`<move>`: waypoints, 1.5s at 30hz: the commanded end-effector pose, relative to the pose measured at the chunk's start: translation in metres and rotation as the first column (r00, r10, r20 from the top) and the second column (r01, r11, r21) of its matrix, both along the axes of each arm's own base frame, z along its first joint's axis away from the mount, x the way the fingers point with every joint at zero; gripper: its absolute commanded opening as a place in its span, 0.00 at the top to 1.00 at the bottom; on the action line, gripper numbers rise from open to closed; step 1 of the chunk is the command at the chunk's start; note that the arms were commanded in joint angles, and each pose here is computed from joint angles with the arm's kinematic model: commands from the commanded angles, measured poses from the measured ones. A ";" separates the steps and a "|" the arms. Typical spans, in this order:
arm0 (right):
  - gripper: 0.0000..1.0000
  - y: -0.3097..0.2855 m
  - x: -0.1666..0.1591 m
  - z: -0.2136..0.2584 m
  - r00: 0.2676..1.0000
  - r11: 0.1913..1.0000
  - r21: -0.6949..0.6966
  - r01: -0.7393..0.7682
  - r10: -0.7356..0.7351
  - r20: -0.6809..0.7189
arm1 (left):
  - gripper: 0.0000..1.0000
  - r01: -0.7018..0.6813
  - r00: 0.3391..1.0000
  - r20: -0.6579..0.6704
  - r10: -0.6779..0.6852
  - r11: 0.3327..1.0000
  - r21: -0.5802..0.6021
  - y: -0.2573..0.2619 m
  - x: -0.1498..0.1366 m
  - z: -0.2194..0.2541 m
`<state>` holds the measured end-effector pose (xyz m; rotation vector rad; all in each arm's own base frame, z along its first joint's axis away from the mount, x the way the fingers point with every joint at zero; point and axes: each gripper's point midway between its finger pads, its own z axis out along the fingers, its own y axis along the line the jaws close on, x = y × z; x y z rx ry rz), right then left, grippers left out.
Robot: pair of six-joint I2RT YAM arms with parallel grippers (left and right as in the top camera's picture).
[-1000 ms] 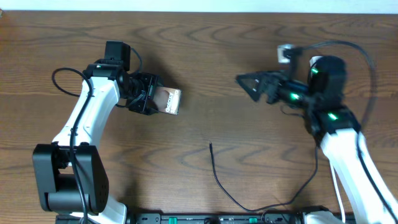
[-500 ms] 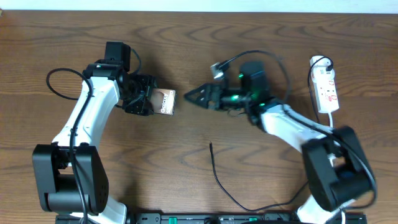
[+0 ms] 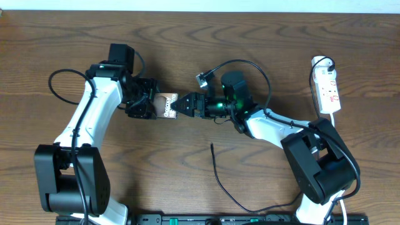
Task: Plug charger to phone and switch on socket
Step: 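Move the right gripper toward the phone held by the left gripper, then grasp the phone's bottom edge with the right gripper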
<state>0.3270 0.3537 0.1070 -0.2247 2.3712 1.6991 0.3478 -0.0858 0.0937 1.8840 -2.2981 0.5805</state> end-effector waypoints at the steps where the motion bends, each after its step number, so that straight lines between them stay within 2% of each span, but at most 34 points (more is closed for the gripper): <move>1: 0.01 0.007 -0.002 0.004 1.000 1.000 0.007 -0.002 0.002 -0.002 | 0.93 -0.001 0.999 0.034 0.001 1.000 0.005 -0.007 0.005 0.012; 8: 0.01 0.018 -0.009 0.003 0.998 1.000 0.003 0.014 -0.014 -0.061 | 0.92 0.027 0.999 0.028 -0.027 1.000 0.001 -0.022 0.001 0.012; 11: 0.05 0.020 -0.011 0.003 0.998 1.000 0.001 0.014 -0.014 -0.057 | 0.93 0.042 0.999 0.025 -0.042 0.999 0.000 -0.029 -0.002 0.012; 14: 0.22 0.022 -0.013 0.003 0.998 1.000 0.001 0.008 -0.008 -0.056 | 0.93 0.039 0.999 0.019 -0.039 0.999 -0.003 -0.034 -0.003 0.012; 22: 0.51 0.023 -0.012 0.005 0.999 1.000 0.007 0.007 -0.007 -0.047 | 0.93 0.056 0.998 0.018 -0.056 0.998 -0.007 -0.040 -0.005 0.012; 27: 0.65 0.023 -0.012 0.005 0.999 1.000 0.006 0.010 -0.010 -0.046 | 0.93 0.072 0.997 0.016 -0.072 0.997 -0.015 -0.048 -0.008 0.013; 45: 0.84 0.023 -0.012 0.005 0.999 1.000 0.005 0.009 -0.009 -0.047 | 0.93 0.084 0.996 0.011 -0.084 0.995 -0.046 -0.061 -0.011 0.015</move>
